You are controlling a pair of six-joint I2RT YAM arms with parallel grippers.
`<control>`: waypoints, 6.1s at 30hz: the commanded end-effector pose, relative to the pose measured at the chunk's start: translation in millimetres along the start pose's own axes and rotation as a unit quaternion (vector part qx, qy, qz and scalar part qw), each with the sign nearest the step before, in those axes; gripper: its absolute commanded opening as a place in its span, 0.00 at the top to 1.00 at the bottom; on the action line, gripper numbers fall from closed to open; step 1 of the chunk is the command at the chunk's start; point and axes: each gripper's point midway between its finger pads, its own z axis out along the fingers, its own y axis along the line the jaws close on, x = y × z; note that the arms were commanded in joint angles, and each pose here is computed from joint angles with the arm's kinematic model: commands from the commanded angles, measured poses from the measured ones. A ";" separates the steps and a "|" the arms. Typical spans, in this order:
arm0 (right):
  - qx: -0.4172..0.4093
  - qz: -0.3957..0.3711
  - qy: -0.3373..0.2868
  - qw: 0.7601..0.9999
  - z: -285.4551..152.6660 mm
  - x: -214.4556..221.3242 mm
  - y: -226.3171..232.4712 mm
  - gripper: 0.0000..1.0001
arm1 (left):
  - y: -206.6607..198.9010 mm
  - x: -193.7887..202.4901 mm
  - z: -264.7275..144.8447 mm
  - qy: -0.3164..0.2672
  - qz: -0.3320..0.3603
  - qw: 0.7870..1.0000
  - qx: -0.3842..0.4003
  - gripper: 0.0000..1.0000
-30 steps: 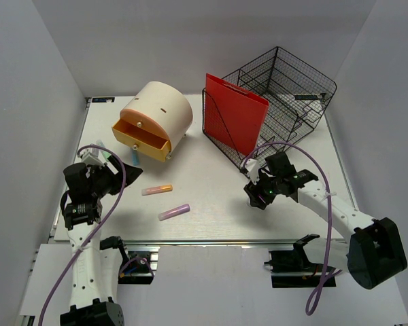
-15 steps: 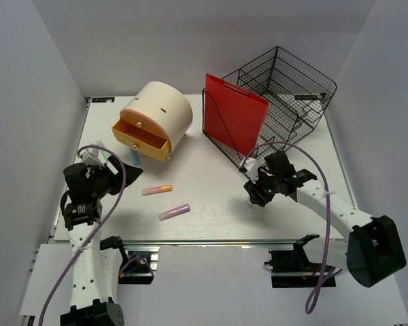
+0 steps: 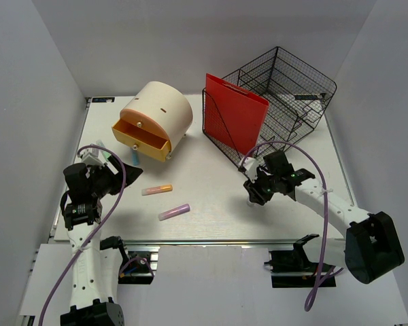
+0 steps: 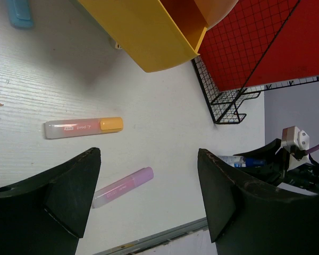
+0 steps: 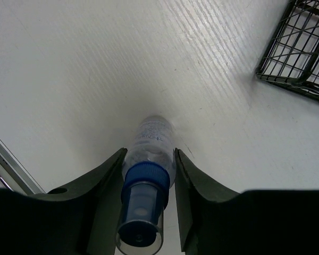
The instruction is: Organize the desk
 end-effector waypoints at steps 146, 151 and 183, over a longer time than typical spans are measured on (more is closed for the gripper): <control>-0.080 -0.212 -0.362 0.904 -74.6 -435.3 74.6 1.00 | -2.0 -42.4 14.2 -0.056 -0.026 0.998 -0.008 0.82; -0.104 -0.161 -0.305 0.933 -102.0 -372.2 45.0 1.00 | 10.7 -34.5 46.8 -0.007 -0.072 0.997 0.005 0.85; -0.099 -0.061 -0.348 0.930 -158.0 -248.3 29.3 1.00 | 65.1 -107.4 168.5 0.023 -0.112 0.991 -0.075 0.66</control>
